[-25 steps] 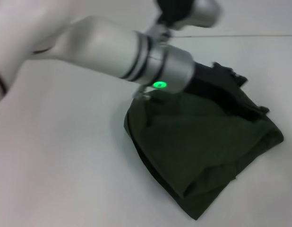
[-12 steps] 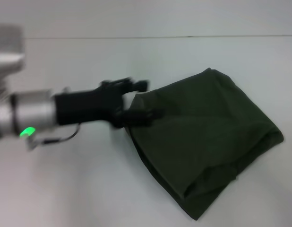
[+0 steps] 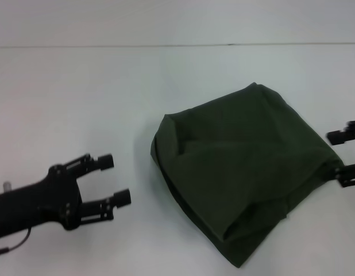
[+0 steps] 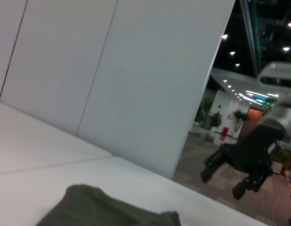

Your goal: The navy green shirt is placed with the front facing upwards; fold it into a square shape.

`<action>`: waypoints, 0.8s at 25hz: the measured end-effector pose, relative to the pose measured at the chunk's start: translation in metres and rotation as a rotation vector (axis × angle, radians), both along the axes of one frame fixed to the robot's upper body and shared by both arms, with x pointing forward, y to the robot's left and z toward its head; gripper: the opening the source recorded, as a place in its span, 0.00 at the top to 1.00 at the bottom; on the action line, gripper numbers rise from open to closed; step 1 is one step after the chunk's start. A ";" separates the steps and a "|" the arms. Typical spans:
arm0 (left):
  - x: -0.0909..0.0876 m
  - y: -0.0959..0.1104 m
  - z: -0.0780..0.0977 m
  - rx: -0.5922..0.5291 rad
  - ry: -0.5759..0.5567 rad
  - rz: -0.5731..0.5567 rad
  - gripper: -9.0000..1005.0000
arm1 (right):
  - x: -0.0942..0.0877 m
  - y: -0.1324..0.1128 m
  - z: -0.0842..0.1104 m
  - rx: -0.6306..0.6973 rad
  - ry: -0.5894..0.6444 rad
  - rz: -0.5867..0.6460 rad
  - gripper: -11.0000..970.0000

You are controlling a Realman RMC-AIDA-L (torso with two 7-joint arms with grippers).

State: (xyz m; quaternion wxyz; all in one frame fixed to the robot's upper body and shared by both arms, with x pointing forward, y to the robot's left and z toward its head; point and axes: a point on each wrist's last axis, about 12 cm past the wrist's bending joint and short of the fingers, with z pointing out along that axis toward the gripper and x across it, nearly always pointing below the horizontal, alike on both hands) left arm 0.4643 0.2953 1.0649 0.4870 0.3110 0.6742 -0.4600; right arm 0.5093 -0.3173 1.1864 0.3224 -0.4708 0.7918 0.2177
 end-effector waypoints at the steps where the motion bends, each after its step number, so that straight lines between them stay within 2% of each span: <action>1: -0.003 0.000 -0.002 0.002 0.006 0.001 0.09 | 0.006 0.010 0.004 -0.036 0.030 0.014 0.43; 6: -0.014 -0.001 -0.011 0.022 0.030 -0.003 0.09 | 0.032 0.068 0.017 -0.236 0.145 0.095 0.26; 9: -0.018 -0.003 -0.015 0.027 0.033 -0.010 0.09 | 0.041 0.105 0.021 -0.376 0.175 0.132 0.13; 15: -0.030 0.002 -0.021 0.043 0.023 0.018 0.09 | 0.047 0.169 0.030 -0.544 0.177 0.177 0.06; 20: -0.040 0.011 -0.026 0.069 0.021 0.048 0.09 | 0.047 0.216 0.020 -0.655 0.177 0.198 0.06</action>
